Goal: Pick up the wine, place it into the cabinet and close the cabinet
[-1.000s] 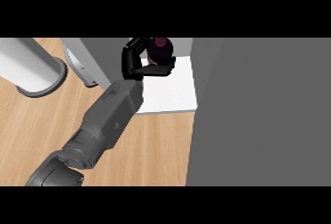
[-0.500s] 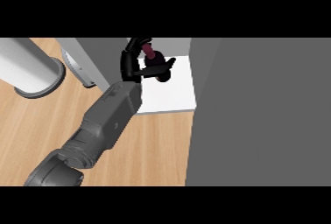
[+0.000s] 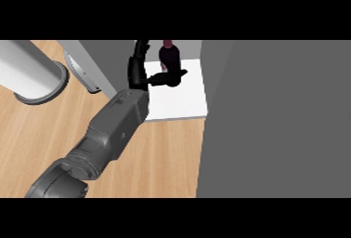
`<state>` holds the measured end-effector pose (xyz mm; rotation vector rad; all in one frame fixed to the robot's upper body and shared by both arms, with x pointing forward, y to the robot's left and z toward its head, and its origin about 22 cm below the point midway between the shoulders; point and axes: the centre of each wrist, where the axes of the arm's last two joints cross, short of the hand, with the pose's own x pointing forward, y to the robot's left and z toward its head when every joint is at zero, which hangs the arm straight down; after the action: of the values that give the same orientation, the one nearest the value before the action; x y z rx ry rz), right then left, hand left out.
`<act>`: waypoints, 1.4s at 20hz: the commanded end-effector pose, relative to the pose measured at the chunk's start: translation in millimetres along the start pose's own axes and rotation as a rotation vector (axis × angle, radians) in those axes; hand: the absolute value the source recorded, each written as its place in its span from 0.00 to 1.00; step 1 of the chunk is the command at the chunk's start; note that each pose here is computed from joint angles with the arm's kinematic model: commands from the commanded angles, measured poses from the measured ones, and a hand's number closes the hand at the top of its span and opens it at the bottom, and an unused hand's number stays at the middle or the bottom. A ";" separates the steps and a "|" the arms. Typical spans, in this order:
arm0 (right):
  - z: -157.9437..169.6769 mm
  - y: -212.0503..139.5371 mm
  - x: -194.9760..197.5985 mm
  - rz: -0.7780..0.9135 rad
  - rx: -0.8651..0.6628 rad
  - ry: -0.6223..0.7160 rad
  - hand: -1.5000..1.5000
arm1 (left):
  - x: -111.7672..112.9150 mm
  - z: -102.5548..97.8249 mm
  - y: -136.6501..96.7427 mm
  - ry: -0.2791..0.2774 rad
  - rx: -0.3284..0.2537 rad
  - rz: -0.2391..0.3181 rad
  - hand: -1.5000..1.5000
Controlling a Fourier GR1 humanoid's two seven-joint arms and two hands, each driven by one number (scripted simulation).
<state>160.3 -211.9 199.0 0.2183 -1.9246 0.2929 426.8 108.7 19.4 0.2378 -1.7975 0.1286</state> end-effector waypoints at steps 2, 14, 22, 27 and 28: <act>11.0 2.1 11.1 -0.023 0.032 -0.020 0.00 | -14.2 4.0 17.8 -0.006 0.038 -0.061 0.00; 0.2 8.8 5.0 -0.046 0.030 -0.018 0.00 | -13.7 10.0 5.9 -0.046 0.029 0.009 0.00; 14.3 3.9 14.4 -0.040 0.033 -0.033 0.00 | -21.7 15.9 10.0 -0.060 -0.072 0.036 0.00; 8.1 4.8 15.8 -0.038 0.036 -0.040 0.00 | -28.5 18.8 18.0 -0.050 -0.094 0.097 0.00; 6.0 6.0 11.4 -0.054 0.037 -0.015 0.00 | -15.0 11.2 6.3 -0.061 -0.104 0.081 0.00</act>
<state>159.5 -206.1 200.1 0.2582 -1.9137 0.3035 417.8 113.3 2.3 0.1002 -1.8890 0.0800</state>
